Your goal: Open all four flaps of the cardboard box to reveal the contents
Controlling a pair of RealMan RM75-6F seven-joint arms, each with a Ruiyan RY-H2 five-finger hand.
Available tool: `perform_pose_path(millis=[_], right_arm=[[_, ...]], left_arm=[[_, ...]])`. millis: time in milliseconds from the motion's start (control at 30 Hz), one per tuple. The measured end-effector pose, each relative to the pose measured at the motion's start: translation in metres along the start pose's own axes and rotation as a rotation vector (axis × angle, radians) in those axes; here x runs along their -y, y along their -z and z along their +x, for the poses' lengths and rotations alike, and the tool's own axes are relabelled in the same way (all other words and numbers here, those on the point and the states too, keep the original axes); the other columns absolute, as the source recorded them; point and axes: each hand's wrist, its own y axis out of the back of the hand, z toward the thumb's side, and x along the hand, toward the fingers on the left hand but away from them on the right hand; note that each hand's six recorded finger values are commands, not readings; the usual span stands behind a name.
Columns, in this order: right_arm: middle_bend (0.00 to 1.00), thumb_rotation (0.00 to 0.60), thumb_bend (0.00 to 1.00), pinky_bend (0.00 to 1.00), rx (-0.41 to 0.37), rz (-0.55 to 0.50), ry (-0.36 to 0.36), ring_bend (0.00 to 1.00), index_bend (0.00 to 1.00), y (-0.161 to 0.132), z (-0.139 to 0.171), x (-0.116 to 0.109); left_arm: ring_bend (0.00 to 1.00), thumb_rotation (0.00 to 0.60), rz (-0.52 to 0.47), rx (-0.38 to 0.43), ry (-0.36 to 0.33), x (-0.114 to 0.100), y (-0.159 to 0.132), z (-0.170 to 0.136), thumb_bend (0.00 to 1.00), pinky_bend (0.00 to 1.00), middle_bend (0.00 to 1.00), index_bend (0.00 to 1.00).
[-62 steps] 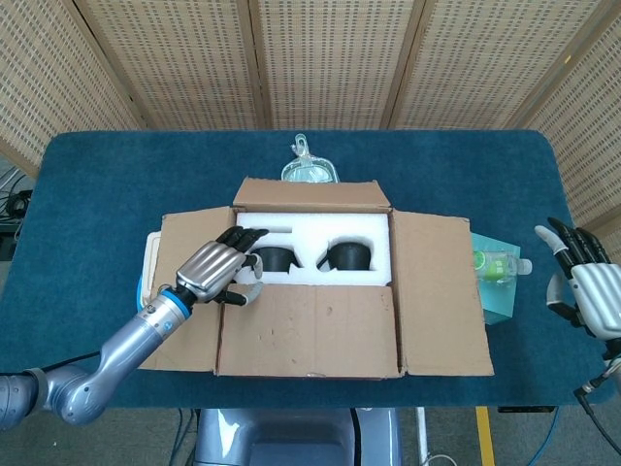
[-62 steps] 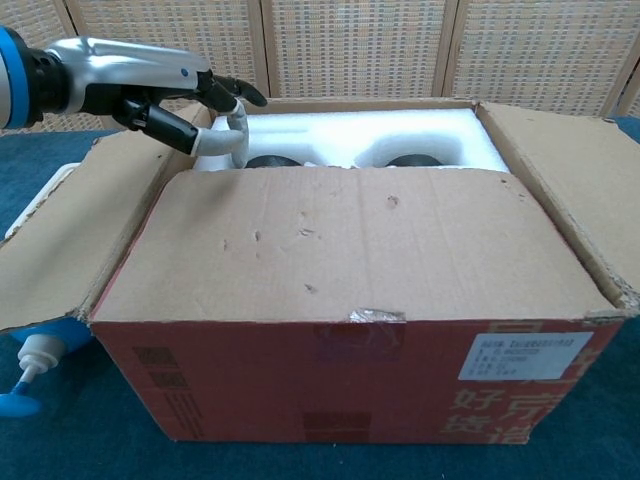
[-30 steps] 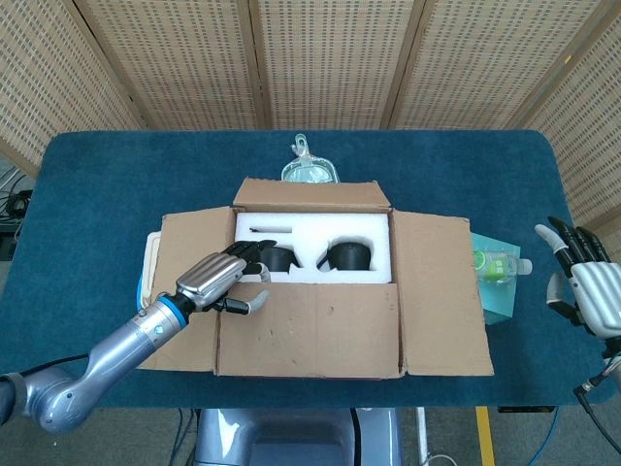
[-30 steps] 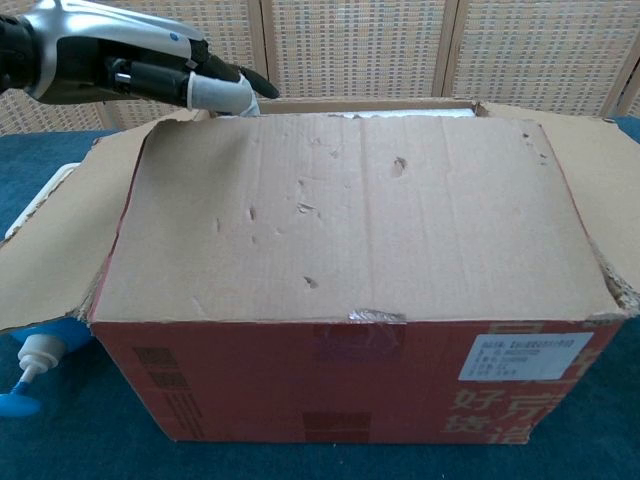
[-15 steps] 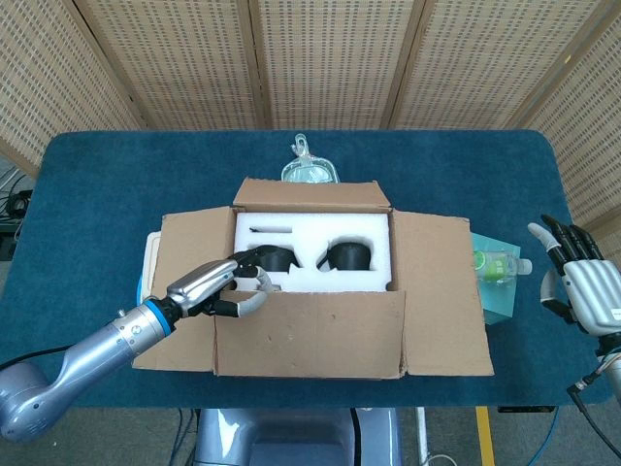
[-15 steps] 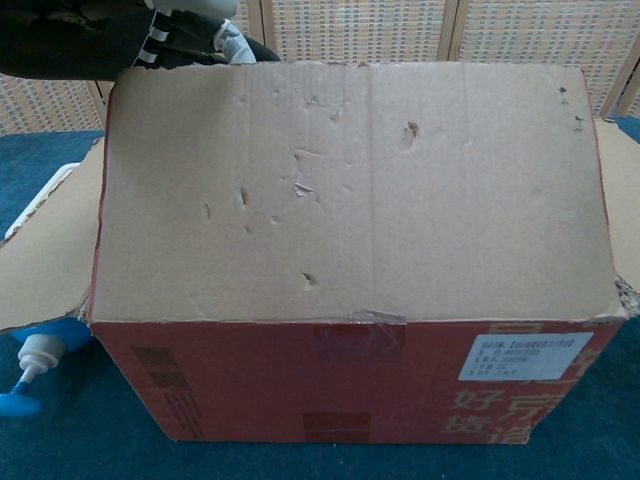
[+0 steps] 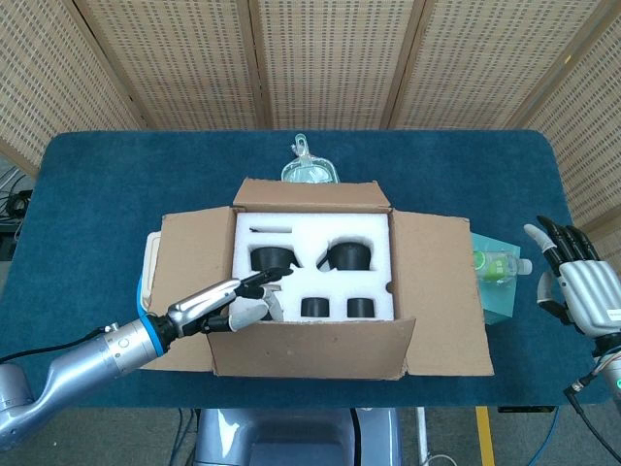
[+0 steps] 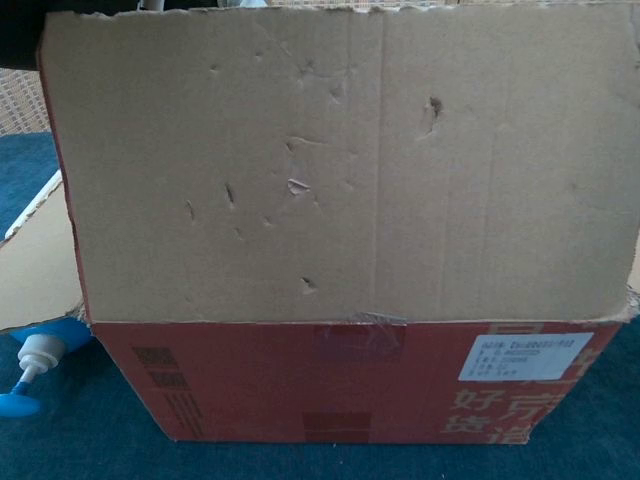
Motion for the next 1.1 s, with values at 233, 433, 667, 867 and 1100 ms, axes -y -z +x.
perform_pose_path(millis=[233, 433, 667, 867, 1100], right_arm=[[0.0, 0.6, 0.88, 0.0, 0.003, 0.004, 0.002, 0.0, 0.0, -0.001, 0.0, -0.001], [0.0, 0.6, 0.88, 0.0, 0.007, 0.006, 0.002, 0.0, 0.0, 0.0, 0.001, -0.001], [0.0, 0.6, 0.88, 0.0, 0.008, 0.005, 0.004, 0.0, 0.0, 0.0, 0.001, -0.002], [0.0, 0.6, 0.88, 0.0, 0.008, 0.005, 0.001, 0.0, 0.0, -0.001, 0.001, -0.001], [0.0, 0.6, 0.88, 0.0, 0.009, 0.007, 0.0, 0.0, 0.0, -0.001, 0.001, 0.0]], left_arm=[[0.0, 0.099, -0.039, 0.071, 0.114, 0.017, -0.007, -0.013, 0.38, 0.0, 0.0, 0.43], [0.0, 0.098, -0.104, 0.142, 0.264, 0.027, -0.012, -0.029, 0.38, 0.0, 0.0, 0.43], [0.0, 0.099, -0.137, 0.152, 0.417, 0.029, -0.009, -0.047, 0.38, 0.0, 0.0, 0.43], [0.0, 0.097, -0.161, 0.138, 0.474, 0.034, -0.006, -0.052, 0.38, 0.0, 0.0, 0.43], [0.0, 0.097, -0.181, 0.137, 0.53, 0.04, -0.005, -0.055, 0.38, 0.0, 0.0, 0.43]])
